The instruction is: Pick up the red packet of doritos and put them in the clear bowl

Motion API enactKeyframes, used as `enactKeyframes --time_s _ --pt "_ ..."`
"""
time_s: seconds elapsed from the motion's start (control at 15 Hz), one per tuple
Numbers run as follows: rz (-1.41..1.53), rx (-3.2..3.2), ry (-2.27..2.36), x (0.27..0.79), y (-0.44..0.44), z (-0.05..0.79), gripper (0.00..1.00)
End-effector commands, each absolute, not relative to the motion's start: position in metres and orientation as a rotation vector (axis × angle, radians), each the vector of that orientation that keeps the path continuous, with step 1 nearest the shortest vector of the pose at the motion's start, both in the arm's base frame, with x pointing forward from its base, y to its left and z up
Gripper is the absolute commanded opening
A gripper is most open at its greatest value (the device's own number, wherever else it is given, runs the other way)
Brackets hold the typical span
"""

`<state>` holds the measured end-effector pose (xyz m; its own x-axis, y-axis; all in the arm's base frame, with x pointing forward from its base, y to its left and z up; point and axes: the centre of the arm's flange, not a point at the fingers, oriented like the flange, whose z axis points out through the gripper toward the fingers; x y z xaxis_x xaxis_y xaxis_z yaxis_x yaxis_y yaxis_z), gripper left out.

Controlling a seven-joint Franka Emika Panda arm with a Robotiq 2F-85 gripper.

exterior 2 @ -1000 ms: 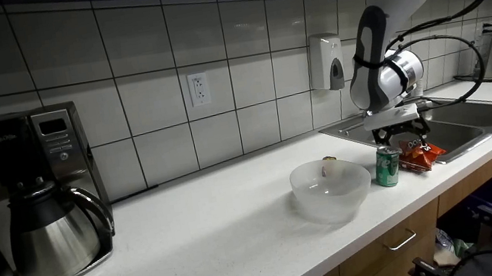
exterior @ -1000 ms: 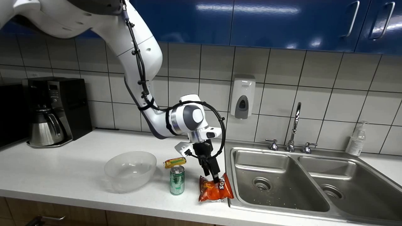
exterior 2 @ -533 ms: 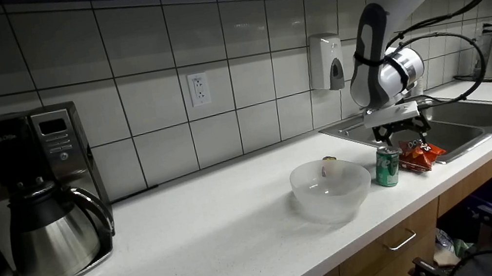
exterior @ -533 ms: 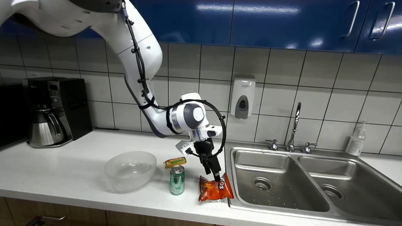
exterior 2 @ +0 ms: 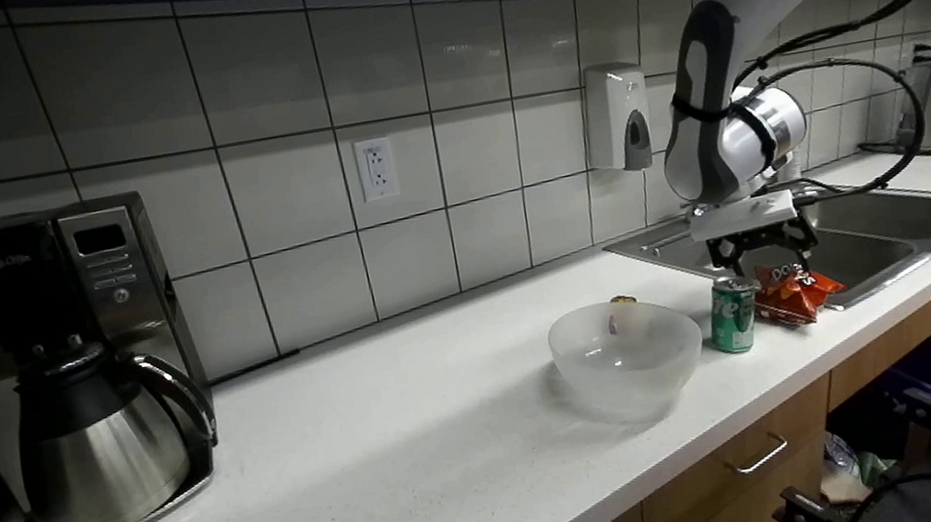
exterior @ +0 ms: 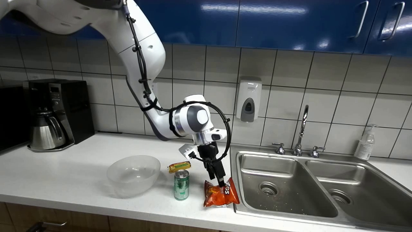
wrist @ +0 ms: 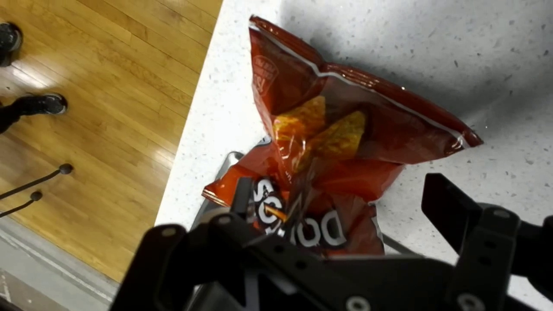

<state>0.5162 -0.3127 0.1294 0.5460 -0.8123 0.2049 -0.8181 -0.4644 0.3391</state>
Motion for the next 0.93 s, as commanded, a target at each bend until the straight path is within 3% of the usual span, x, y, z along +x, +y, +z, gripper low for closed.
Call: enactKeyframes --time_s 0.0,0.13,0.2,0.33,0.87 --pt "0.013 2.399 -1.333 0.5033 -0.3079 0.1370 1.00" --pt "0.001 2.393 -1.334 0.5005 -0.3090 0.1329 1.00" --pt "-0.003 2.394 -1.337 0.4994 -0.3098 0.1323 0.75" --pt "-0.003 2.387 -1.341 0.4974 -0.3084 0.1319 0.68" --pt "-0.001 2.382 -1.334 0.4995 -0.3117 0.1339 0.05"
